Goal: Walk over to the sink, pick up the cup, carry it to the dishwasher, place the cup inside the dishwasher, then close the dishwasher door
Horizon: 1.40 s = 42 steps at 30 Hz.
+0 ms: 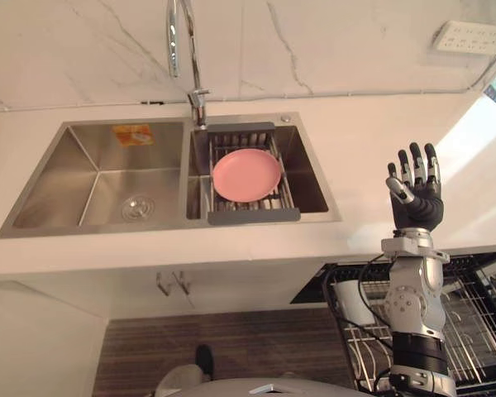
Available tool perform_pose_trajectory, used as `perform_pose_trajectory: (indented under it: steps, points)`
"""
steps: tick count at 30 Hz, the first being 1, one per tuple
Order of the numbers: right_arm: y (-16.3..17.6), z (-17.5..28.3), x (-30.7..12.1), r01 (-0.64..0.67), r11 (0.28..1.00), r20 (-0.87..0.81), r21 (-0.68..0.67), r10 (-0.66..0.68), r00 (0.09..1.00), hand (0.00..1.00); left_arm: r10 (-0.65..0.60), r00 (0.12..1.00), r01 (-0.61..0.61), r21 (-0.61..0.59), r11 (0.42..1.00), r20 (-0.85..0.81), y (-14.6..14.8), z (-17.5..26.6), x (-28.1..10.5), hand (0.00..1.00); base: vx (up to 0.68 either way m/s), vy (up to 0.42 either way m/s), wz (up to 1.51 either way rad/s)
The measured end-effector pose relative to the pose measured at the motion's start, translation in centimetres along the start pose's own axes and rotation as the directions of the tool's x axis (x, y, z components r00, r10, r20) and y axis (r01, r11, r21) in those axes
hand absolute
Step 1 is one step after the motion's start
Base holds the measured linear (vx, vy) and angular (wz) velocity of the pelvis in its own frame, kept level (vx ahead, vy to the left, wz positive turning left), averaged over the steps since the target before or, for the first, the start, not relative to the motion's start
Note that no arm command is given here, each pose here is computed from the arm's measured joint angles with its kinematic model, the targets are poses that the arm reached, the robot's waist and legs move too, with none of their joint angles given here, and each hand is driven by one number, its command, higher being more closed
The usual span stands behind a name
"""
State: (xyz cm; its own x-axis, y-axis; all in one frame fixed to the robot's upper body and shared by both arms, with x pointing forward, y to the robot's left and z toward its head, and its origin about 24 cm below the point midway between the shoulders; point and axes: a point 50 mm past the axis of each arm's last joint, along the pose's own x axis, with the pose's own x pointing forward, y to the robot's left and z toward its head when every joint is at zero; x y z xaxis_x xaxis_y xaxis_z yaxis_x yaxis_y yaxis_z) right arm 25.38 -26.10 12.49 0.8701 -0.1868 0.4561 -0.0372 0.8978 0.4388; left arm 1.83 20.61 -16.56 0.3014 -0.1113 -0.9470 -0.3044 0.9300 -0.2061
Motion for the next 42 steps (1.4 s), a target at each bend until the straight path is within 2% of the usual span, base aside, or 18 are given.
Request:
perform_pose_trajectory:
  steps: [5,8,12,21,24,26,30,32,36,42]
  points:
    - [0.3,-1.0,-0.7,-0.01,1.0,-0.048,0.01,0.011,0.999,0.0,0.002,1.0,-0.002,-0.05,0.999,-0.013,-0.2,-0.5,0.1,0.0,0.0,0.0,0.08]
    - [0.1,-1.5,-1.4,0.01,1.0,-0.074,0.016,-0.008,0.997,0.0,-0.003,1.0,0.0,-0.121,0.993,-0.028,-0.6,-1.1,0.2,0.0,-0.02,-0.001,0.36]
    - [-0.6,-3.0,-3.5,0.113,0.993,-0.142,0.026,-0.108,0.984,0.0,-0.033,0.999,0.026,-0.293,0.956,-0.021,-1.5,-1.6,0.3,0.0,-0.05,0.01,0.51]
    - [-1.2,-3.5,-4.2,0.275,0.961,-0.144,0.014,-0.27,0.952,0.0,-0.033,0.998,0.01,-0.448,0.894,-0.044,-1.6,-2.9,0.0,0.0,-0.04,0.009,0.21]
    - [-1.6,-3.1,-4.3,0.33,0.944,-0.113,-0.017,-0.33,0.937,0.0,-0.02,0.999,-0.002,-0.445,0.895,-0.045,-1.0,-3.1,-0.2,0.0,0.05,0.069,-0.02]
    - [-1.8,-3.1,-4.3,0.363,0.931,-0.105,-0.04,-0.365,0.925,0.0,-0.004,0.998,-0.02,-0.393,0.919,-0.06,-0.7,-2.9,-0.3,0.0,0.14,0.073,-0.11]
    - [-0.9,-4.2,-4.8,0.356,0.934,-0.137,0.028,-0.349,0.927,0.0,0.023,0.998,-0.042,-0.359,0.932,-0.059,0.1,-2.5,-0.4,0.0,0.17,0.027,-0.19]
    - [-0.6,-4.0,-4.7,0.319,0.947,-0.129,0.038,-0.312,0.941,0.0,0.043,0.998,-0.057,-0.348,0.936,-0.047,0.8,-1.9,-0.6,0.0,0.14,-0.064,-0.1]
    - [0.2,-1.6,-3.8,0.2,0.976,0.007,0.08,-0.201,0.979,0.0,0.035,0.999,-0.041,-0.334,0.942,-0.023,1.7,-0.8,-0.8,0.0,0.1,-0.095,-0.1]
    - [1.1,-0.2,-2.0,0.072,0.995,0.075,0.072,-0.078,0.994,0.0,0.002,0.999,-0.017,-0.29,0.957,-0.053,0.2,-1.4,-0.3,0.0,0.17,-0.136,-0.17]
